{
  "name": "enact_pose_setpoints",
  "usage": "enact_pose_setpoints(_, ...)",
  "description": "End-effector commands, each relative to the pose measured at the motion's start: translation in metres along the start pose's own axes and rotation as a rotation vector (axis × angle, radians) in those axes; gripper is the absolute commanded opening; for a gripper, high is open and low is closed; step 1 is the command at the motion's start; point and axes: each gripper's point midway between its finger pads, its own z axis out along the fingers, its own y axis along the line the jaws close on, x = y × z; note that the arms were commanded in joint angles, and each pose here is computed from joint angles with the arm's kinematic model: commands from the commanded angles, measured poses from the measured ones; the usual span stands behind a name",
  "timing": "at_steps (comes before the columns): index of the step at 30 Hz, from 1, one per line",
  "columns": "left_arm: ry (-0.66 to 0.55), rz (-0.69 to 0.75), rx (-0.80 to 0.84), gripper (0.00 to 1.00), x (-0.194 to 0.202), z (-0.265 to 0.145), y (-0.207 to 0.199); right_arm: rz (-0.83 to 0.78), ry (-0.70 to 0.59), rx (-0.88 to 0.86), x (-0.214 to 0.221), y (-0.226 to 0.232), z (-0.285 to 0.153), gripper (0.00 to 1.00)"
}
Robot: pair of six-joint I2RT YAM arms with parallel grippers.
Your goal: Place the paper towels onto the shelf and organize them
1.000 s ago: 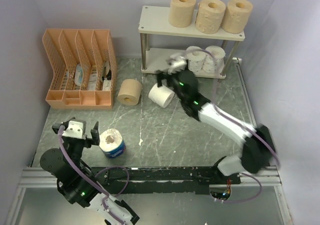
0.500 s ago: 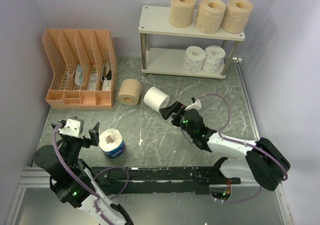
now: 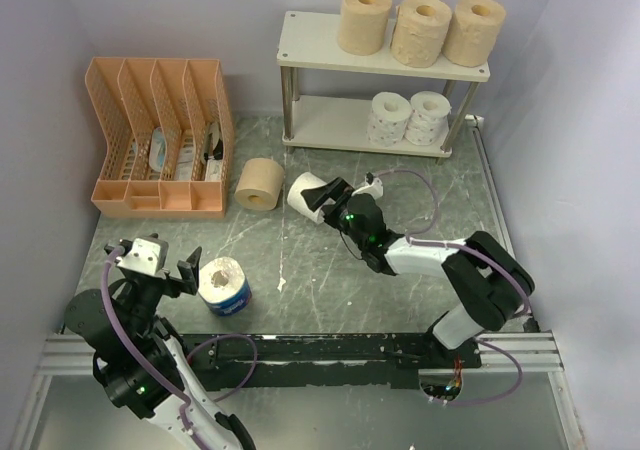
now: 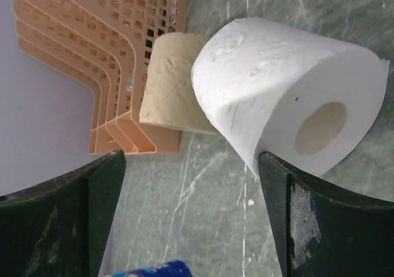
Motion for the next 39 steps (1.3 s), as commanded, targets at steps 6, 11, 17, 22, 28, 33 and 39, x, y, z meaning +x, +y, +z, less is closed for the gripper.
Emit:
enact_pose_setpoints(6, -0.013, 0.011, 0.006, 0.93, -0.005, -0.001, -0.001, -0.082, -0.027, 0.103, -0.013, -0.012, 0.022, 0.88)
enact_pose_setpoints(11, -0.011, 0.009, 0.009, 0.94, -0.005, 0.000, -0.001, -0.127, -0.036, 0.181, -0.018, -0.026, 0.014, 0.86)
enact_pose_setpoints(17, -0.011, 0.012, 0.007, 0.94, -0.005, 0.000, -0.001, -0.154, -0.078, 0.238, -0.027, -0.034, -0.002, 0.86)
enact_pose_setpoints(22, -0.013, 0.014, 0.007, 0.94, -0.005, -0.001, -0.001, -0.190, -0.081, 0.257, -0.030, -0.038, 0.009, 0.85)
enact_pose_setpoints(28, -0.013, 0.015, 0.006, 0.94, -0.005, -0.001, -0.001, -0.166, -0.056, 0.268, -0.020, -0.045, 0.024, 0.84)
enact_pose_setpoints(33, -0.017, 0.020, 0.006, 0.94, -0.005, -0.002, -0.002, -0.145, -0.044, 0.278, -0.012, -0.052, 0.031, 0.81)
enact_pose_setpoints(39, -0.015, 0.018, 0.005, 0.93, -0.005, -0.001, -0.002, -0.144, -0.040, 0.280, -0.007, -0.056, 0.042, 0.53)
